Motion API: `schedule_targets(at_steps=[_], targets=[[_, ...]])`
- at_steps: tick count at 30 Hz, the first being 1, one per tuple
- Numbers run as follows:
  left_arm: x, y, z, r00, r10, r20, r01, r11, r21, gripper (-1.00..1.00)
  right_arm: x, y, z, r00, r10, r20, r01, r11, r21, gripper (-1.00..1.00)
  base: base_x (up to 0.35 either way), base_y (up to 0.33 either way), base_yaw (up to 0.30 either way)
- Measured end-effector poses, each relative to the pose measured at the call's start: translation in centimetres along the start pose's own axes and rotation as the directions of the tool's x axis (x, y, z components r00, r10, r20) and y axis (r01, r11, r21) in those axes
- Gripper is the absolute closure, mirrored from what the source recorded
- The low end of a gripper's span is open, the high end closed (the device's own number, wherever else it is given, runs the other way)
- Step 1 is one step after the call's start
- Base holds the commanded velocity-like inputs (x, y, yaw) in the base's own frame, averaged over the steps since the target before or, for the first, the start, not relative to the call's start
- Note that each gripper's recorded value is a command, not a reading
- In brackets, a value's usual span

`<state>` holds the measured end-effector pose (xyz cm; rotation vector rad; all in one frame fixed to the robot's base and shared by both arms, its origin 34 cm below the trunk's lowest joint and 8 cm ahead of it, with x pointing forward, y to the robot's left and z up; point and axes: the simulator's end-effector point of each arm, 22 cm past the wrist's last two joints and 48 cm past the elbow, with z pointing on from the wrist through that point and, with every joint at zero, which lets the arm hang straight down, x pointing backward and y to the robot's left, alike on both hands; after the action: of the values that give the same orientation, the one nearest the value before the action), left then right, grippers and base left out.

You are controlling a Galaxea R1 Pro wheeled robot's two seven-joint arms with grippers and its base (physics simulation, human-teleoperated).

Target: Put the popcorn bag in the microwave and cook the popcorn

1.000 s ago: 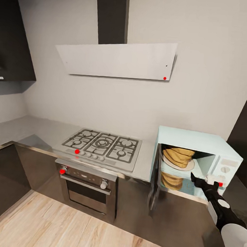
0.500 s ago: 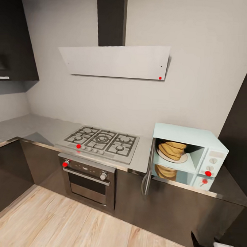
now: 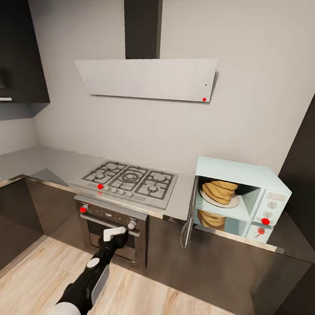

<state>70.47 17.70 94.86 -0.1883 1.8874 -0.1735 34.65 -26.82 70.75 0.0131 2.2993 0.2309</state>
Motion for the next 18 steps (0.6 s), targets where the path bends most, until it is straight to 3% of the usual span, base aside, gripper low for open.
schedule_targets(at_steps=[2,7,13,18], targets=[[-2.6,-0.6,0.9,0.999,0.001,0.033,-0.002,1.000,0.009,-1.00,0.5,0.3,0.0,1.000,-0.026,-0.017,0.025,1.000,-0.014,-1.00,0.000,0.000,0.000],[-3.4,-0.8,1.2,0.999,0.002,0.044,-0.003,1.000,0.011,-1.00,0.5,-1.4,-0.4,0.999,-0.045,-0.025,0.045,0.999,0.014,-1.00,0.000,0.000,-0.026],[-6.4,-1.7,2.2,0.998,0.004,0.060,-0.005,1.000,0.026,-1.00,0.4,-2.0,-0.4,0.999,-0.048,-0.023,0.049,0.998,0.032,-1.00,0.000,0.000,-0.242],[-6.7,-2.2,2.7,1.000,0.009,0.019,-0.010,0.999,0.036,-1.00,0.2,-2.5,-0.4,0.999,-0.049,-0.020,0.050,0.997,0.052,-1.00,0.000,0.000,-0.281]])
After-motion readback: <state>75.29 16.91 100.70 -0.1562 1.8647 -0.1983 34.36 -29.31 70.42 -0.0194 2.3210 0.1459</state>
